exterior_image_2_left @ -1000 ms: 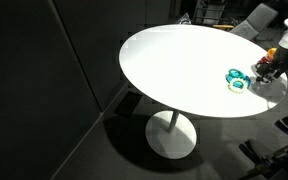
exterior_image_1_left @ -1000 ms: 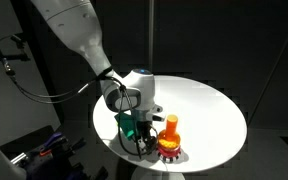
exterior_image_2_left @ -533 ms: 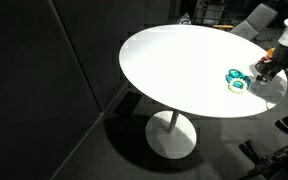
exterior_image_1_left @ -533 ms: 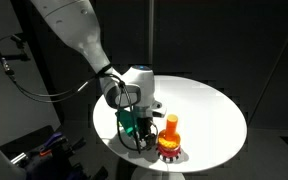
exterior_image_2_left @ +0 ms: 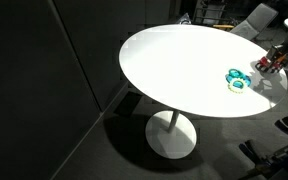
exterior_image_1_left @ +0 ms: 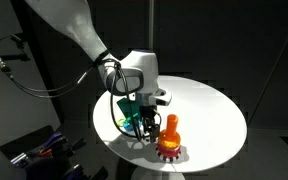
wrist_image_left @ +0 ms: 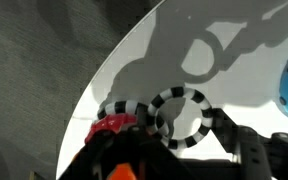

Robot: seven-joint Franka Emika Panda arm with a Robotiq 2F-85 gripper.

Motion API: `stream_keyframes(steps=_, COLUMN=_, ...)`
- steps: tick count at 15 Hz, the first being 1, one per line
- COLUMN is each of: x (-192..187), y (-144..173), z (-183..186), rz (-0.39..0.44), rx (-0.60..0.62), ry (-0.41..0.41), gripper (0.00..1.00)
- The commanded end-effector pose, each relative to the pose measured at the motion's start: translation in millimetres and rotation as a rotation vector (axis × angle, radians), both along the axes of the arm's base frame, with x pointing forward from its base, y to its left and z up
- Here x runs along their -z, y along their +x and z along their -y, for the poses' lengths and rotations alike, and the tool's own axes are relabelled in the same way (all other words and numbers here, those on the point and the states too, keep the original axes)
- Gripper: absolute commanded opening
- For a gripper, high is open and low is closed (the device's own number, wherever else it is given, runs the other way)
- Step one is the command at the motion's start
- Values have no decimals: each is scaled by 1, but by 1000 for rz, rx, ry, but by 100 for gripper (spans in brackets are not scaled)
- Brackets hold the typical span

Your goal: Put the striped white and black ring around the orange rod

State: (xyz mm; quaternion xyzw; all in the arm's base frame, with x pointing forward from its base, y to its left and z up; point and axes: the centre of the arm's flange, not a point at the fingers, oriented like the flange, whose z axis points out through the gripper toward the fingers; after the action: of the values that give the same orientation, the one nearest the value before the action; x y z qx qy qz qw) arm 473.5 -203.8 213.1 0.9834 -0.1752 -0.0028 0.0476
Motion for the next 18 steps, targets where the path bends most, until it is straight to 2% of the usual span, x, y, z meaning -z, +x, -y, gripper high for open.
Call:
stream_keyframes(steps=1, x=-52, y=-4, z=3, rz=2, rx=38, ry=-16, gripper=41)
stream_keyframes(steps=10, x=-139, y=-4, z=20, rz=93, rx=98, ry=-26, gripper=41)
stream_keyframes(steps=18, x=-161, y=13, z=51, rz=111, rx=206, ry=-35, gripper=41)
